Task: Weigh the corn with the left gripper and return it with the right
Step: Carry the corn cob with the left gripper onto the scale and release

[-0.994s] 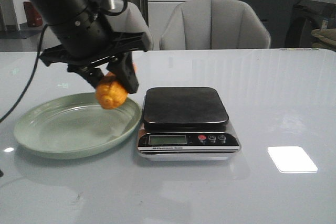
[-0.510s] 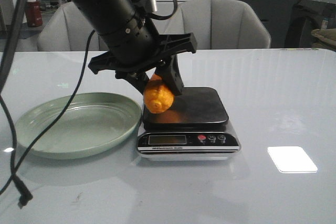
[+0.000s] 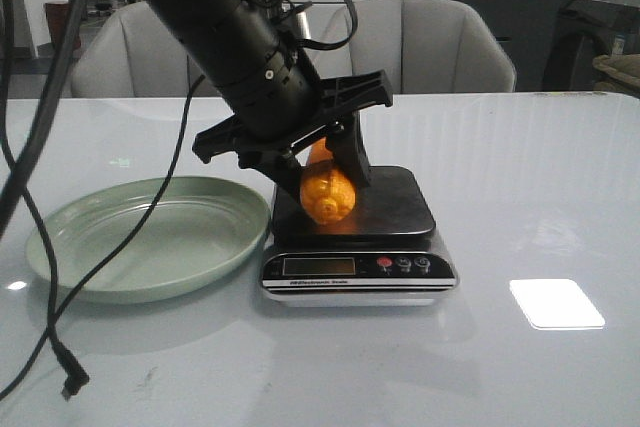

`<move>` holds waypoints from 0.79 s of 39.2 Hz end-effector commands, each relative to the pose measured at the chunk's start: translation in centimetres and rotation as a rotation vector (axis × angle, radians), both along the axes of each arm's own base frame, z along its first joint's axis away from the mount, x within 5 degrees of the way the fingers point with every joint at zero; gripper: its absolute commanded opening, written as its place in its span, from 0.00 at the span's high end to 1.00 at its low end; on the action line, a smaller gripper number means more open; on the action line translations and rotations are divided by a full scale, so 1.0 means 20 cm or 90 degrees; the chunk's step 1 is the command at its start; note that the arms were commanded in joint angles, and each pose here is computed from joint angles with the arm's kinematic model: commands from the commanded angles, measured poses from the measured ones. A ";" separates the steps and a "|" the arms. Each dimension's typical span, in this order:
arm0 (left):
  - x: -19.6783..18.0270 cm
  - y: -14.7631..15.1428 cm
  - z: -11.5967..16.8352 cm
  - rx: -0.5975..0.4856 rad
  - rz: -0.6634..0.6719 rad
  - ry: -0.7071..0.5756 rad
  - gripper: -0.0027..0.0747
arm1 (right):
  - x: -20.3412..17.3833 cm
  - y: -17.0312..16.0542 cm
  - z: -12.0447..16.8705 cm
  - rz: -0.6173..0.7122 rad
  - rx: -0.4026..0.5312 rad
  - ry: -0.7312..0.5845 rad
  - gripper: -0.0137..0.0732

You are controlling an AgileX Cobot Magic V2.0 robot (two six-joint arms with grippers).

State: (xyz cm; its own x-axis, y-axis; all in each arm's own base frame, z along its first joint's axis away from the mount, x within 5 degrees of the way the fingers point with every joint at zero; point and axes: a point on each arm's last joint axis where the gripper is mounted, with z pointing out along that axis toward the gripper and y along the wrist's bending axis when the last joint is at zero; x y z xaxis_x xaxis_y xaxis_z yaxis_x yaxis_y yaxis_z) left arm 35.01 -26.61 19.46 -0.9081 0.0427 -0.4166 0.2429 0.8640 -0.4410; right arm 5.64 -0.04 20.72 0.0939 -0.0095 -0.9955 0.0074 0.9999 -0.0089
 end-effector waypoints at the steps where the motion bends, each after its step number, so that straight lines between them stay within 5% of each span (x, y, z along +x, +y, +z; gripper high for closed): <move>1: 0.00 -0.03 0.18 -0.061 0.017 -0.061 0.43 | -0.01 0.00 0.02 -0.002 -0.011 -0.054 0.67; 12: -0.03 -0.09 0.19 -0.071 0.003 -0.082 0.43 | -0.01 0.00 0.02 -0.002 -0.011 -0.054 0.67; 21: -0.04 -0.09 0.18 -0.065 -0.004 -0.069 0.25 | -0.01 0.00 0.02 -0.002 -0.011 -0.054 0.67; 31: -0.05 -0.08 0.24 -0.066 -0.017 -0.091 0.25 | -0.01 0.00 0.02 -0.002 -0.011 -0.054 0.67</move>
